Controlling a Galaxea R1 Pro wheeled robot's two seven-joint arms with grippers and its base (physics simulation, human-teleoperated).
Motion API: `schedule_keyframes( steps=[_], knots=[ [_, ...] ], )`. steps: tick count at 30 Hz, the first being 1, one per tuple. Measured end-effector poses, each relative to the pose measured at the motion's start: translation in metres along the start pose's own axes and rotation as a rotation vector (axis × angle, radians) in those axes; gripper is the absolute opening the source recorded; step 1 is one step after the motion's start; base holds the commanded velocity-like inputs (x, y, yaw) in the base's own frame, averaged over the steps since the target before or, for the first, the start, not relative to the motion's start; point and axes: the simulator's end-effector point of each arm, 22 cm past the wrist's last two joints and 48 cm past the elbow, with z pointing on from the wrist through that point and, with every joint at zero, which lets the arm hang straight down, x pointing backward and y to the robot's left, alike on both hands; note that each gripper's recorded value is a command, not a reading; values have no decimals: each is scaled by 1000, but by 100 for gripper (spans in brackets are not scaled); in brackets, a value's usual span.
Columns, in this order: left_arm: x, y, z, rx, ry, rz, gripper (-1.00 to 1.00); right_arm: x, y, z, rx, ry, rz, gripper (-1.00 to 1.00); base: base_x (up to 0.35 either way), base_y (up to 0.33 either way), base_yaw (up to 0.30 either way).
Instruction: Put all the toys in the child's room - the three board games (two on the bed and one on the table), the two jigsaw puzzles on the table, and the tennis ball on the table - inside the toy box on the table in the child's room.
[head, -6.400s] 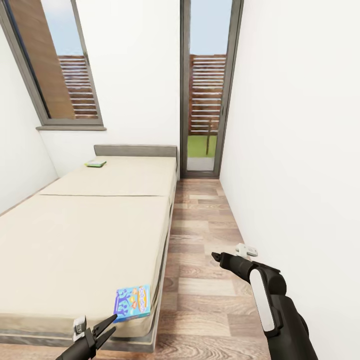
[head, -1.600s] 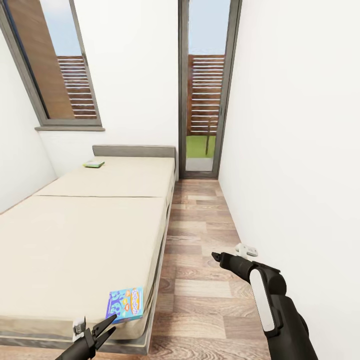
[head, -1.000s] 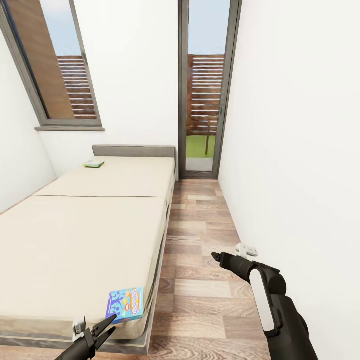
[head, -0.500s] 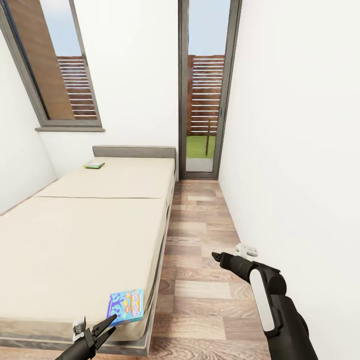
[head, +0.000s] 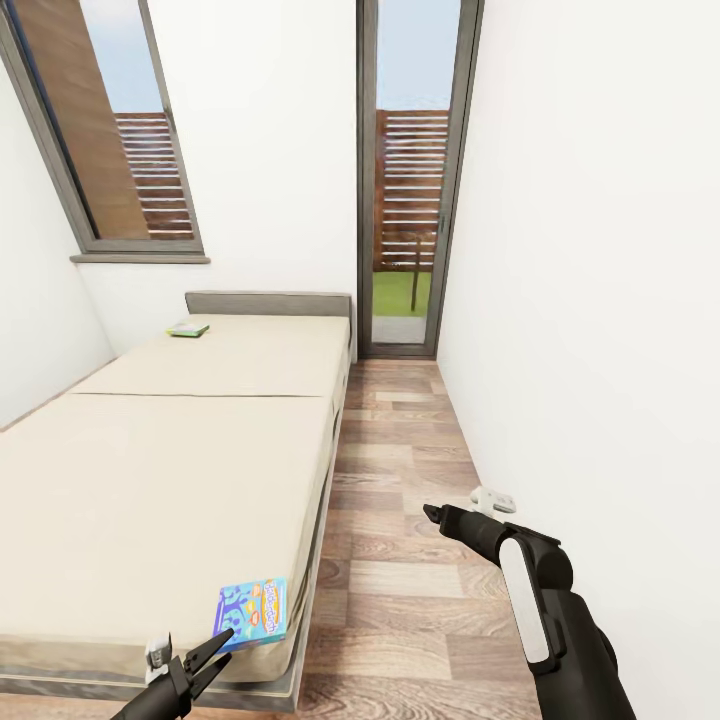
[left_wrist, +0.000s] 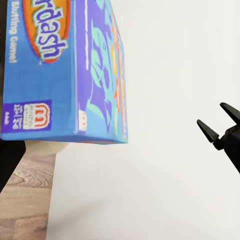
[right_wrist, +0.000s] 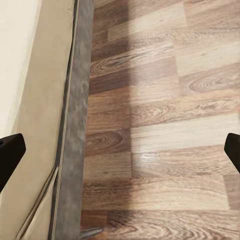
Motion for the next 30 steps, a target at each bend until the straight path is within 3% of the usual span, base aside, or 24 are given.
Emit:
schedule_keyframes(
  steps=[30],
  knots=[
    [0,0,-1,0,-1,1,100,0,0,0,0,-1,0,100,0,12,0]
  ],
)
